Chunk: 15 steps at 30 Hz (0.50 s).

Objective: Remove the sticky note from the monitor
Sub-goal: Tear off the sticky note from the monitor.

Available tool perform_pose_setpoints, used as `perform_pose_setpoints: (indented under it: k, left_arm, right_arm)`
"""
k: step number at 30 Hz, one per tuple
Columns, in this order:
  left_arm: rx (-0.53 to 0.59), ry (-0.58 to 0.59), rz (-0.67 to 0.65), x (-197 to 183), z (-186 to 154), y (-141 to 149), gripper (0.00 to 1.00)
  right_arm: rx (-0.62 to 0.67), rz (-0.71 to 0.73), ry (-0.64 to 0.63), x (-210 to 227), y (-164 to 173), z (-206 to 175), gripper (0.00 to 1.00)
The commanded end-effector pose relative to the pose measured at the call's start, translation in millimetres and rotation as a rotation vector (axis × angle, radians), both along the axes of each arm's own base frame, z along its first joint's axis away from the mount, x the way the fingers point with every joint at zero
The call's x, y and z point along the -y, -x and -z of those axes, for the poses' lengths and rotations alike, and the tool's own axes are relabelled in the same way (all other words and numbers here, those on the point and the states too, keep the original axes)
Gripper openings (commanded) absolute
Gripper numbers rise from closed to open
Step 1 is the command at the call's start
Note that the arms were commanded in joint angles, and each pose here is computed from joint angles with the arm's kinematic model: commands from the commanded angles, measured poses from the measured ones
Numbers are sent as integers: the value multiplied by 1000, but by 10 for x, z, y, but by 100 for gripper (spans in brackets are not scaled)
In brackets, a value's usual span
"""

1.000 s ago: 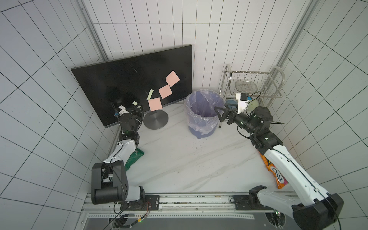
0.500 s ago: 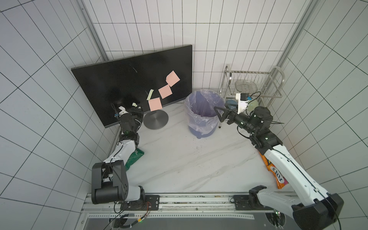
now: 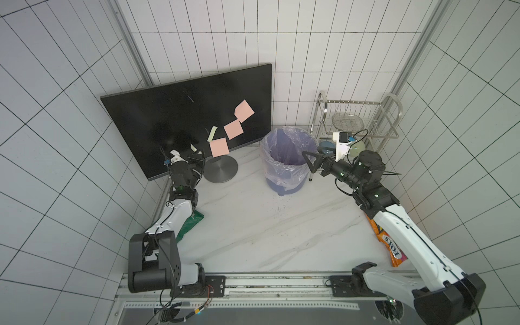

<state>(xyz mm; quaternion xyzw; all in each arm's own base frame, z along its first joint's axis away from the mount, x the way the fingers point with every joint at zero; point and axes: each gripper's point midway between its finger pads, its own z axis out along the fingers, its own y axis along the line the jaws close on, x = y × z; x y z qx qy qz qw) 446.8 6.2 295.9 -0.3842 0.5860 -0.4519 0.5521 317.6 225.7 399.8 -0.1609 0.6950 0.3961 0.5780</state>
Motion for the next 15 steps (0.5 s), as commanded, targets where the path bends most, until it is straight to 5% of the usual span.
perform_pose_setpoints:
  k: [1, 7, 15]
  left_arm:
    - [27, -92, 47, 177, -197, 100, 0]
    - [46, -223, 125, 585, -507, 272, 0]
    - [119, -408, 321, 1708, -897, 376, 0]
  right_arm:
    - [15, -7, -11, 15, 14, -125, 99]
    - [10, -8, -4, 7, 3, -119, 99]
    - [10, 4, 12, 17, -13, -161, 99]
